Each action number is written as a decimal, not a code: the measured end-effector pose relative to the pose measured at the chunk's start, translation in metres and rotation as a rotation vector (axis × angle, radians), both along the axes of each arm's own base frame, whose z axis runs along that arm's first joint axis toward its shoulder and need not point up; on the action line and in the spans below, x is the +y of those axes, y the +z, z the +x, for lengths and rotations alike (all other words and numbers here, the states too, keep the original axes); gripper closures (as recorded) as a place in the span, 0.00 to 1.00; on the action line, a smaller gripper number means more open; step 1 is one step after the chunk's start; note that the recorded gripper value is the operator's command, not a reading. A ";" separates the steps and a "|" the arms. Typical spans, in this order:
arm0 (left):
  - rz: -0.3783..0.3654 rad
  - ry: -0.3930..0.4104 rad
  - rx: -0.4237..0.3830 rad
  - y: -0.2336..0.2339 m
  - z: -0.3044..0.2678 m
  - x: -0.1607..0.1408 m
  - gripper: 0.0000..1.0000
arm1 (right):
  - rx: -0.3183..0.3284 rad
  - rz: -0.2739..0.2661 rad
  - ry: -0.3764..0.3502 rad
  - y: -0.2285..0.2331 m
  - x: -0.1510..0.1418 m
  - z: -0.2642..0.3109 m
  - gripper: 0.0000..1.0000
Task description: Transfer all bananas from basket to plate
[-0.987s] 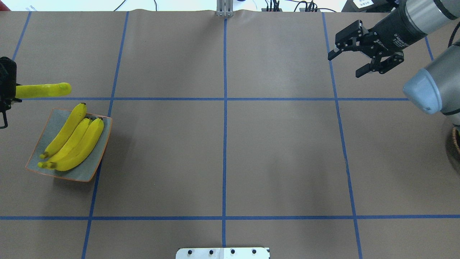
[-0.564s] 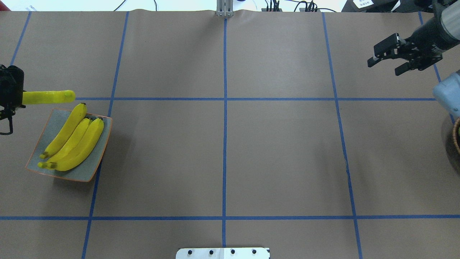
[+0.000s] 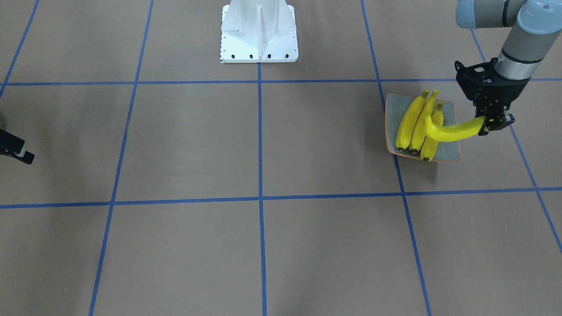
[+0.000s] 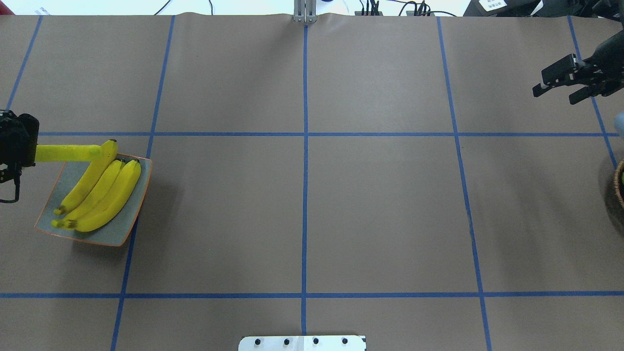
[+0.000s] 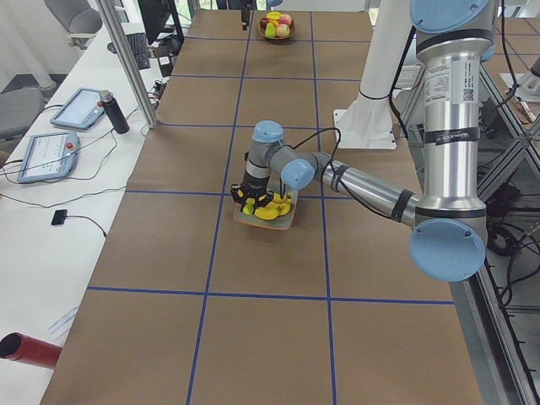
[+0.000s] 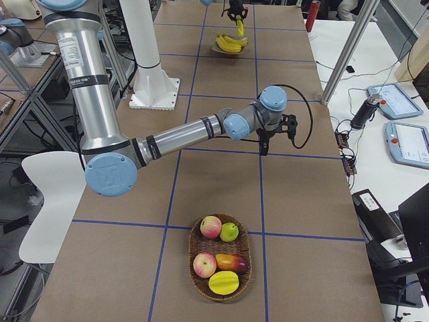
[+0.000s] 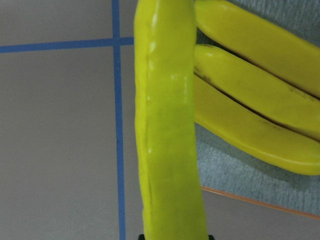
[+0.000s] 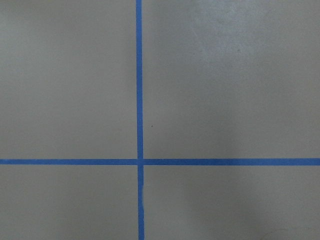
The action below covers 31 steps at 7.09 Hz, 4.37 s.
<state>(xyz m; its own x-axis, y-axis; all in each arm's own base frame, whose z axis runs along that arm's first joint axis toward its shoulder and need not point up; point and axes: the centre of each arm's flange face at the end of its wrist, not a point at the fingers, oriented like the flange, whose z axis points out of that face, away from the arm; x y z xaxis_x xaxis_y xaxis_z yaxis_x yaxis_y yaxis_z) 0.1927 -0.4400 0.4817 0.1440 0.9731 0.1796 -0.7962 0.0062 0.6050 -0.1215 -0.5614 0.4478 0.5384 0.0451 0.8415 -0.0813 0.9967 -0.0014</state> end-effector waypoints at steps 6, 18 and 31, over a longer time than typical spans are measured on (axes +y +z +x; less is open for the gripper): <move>-0.024 0.032 -0.020 0.008 0.036 0.020 1.00 | 0.002 -0.015 0.001 0.011 0.007 0.005 0.00; -0.106 -0.006 0.005 0.012 0.055 0.034 0.00 | -0.004 -0.005 0.001 0.007 0.012 0.006 0.00; -0.748 -0.519 0.165 -0.138 -0.102 -0.074 0.00 | 0.141 0.099 -0.110 0.132 0.042 0.070 0.00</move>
<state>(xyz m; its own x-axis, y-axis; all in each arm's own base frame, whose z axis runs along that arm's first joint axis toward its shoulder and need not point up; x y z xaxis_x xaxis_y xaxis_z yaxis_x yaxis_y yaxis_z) 0.0908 -0.5143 0.3433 0.5624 0.6337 -0.5311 -0.4884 0.7729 0.4051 -0.0515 -0.5199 0.5796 0.6485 -0.0995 0.7547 0.0359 0.9943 0.1003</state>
